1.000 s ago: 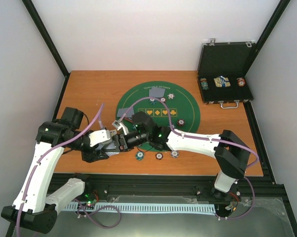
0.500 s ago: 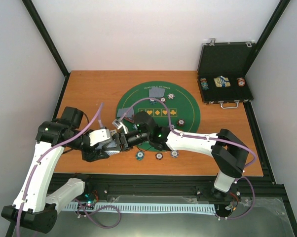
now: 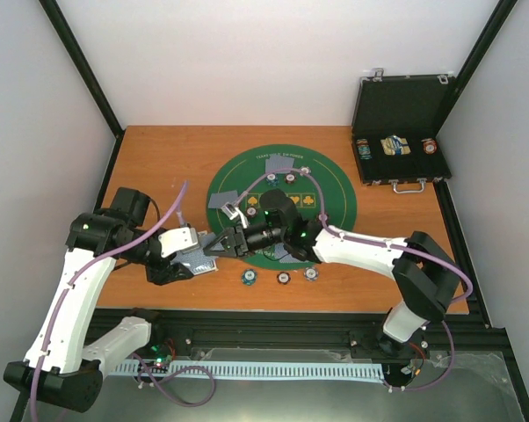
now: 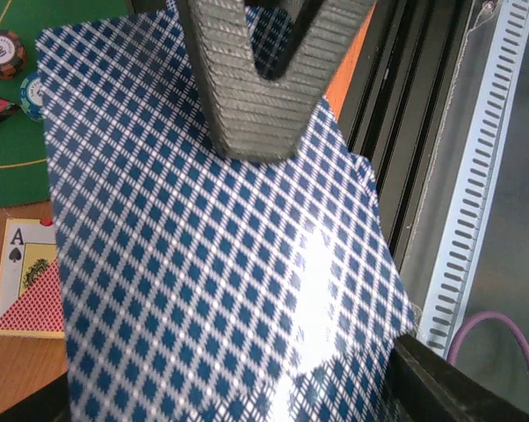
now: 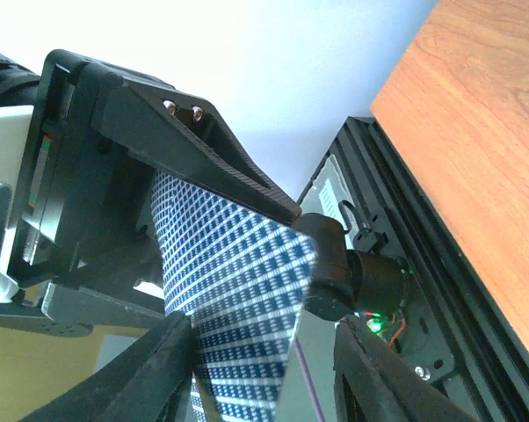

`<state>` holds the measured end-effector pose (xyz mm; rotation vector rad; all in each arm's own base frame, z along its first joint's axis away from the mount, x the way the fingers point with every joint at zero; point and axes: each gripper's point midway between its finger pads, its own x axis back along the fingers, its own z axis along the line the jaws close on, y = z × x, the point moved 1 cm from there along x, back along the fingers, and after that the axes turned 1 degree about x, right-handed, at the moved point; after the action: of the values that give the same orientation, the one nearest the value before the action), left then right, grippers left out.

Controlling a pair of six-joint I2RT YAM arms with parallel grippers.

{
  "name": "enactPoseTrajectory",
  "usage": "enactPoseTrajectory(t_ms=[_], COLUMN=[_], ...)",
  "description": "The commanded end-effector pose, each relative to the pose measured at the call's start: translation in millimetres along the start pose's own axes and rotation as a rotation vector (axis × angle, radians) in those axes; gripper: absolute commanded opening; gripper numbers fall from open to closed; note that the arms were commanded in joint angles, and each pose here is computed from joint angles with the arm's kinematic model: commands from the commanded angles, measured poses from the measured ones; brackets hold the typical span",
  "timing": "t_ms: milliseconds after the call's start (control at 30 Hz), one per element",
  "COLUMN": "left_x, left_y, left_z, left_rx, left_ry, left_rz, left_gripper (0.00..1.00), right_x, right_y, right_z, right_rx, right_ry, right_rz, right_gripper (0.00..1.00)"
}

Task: Distribute texas hold em gaming equipment

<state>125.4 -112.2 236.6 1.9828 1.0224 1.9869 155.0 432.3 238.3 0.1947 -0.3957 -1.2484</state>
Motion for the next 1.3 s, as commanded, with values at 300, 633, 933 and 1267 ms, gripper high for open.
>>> enactPoseTrajectory(t_ms=[300,633,933,1267], left_x=[10.2,10.7,9.6,10.4], left_y=[13.6,12.6,8.5,3.0], left_z=[-9.9,-10.1,-10.9,-13.9], left_rx=[-0.033,-0.028,-0.012,-0.020], left_ry=[-0.008,-0.004,0.002,0.014], left_rz=[-0.080,-0.075,-0.064,-0.049], left_gripper=[0.11,0.12,0.12,0.13], right_x=[40.9,116.2,191.8,172.9], right_y=[9.1,53.0,132.6,156.5], right_z=[-14.5,-60.1,-155.8,-227.6], right_rx=[-0.037,0.069,0.413,0.887], right_ry=[-0.147,-0.527,-1.389,-1.780], right_rz=[-0.087,-0.122,-0.034,0.220], right_gripper=[0.03,0.03,0.03,0.03])
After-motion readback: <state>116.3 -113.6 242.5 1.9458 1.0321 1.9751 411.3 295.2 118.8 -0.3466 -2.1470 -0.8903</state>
